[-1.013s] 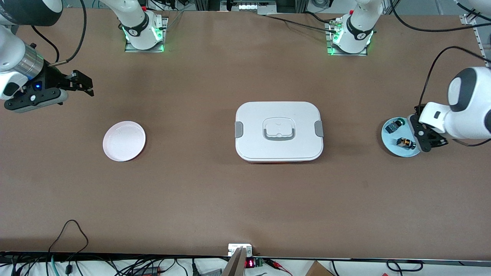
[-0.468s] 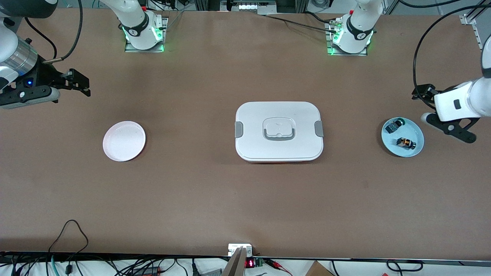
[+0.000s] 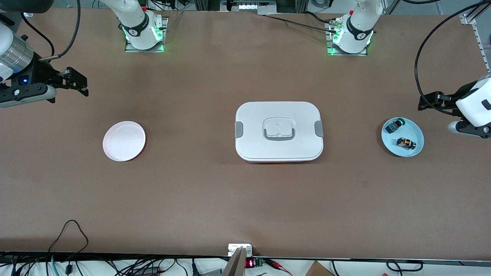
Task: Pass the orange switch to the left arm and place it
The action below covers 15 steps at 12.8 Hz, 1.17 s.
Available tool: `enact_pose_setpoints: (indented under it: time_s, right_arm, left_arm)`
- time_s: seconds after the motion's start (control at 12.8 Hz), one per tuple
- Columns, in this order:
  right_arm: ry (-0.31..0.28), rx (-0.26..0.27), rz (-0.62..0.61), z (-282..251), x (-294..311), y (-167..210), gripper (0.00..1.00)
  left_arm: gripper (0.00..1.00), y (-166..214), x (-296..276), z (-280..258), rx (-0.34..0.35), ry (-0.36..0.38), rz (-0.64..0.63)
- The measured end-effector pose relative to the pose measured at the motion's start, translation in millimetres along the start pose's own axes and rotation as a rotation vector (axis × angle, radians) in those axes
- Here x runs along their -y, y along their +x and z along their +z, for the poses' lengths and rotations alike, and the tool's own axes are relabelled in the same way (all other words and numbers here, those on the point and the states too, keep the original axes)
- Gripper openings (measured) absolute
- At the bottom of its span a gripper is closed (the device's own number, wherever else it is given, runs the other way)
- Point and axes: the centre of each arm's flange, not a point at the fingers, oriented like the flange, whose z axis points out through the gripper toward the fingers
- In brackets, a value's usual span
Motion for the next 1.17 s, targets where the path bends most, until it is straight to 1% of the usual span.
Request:
enact_pose_setpoints:
  time_s: [0.08, 0.16, 0.31, 0.47, 0.62, 0.78, 1.17]
  right_arm:
    - [0.0, 0.002, 0.0, 1, 1, 1, 1.0]
    - [0.0, 0.005, 0.003, 3, 0, 1, 1.0]
    - [0.0, 0.008, 0.007, 5, -1, 3, 1.0]
    - [0.0, 0.009, 0.007, 6, -1, 4, 1.0]
    - [-0.001, 0.008, 0.005, 6, 0, 6, 1.0]
    - [-0.001, 0.007, 0.006, 5, 0, 6, 1.0]
    - [-0.001, 0.006, 0.006, 4, 0, 6, 1.0]
  left_arm:
    - [1.0, -4, -6, -2, -0.043, -0.007, -0.072]
    - [1.0, -10, -12, -4, -0.092, 0.001, -0.119]
    - [1.0, -32, -16, -1, -0.165, 0.019, -0.158]
    - [1.0, -53, -12, 10, -0.204, 0.025, -0.161]
    - [1.0, -67, -16, 19, -0.207, 0.03, -0.113]
    - [1.0, -70, -26, 21, -0.202, 0.031, -0.081]
    - [1.0, -71, -26, 22, -0.191, 0.03, -0.072]
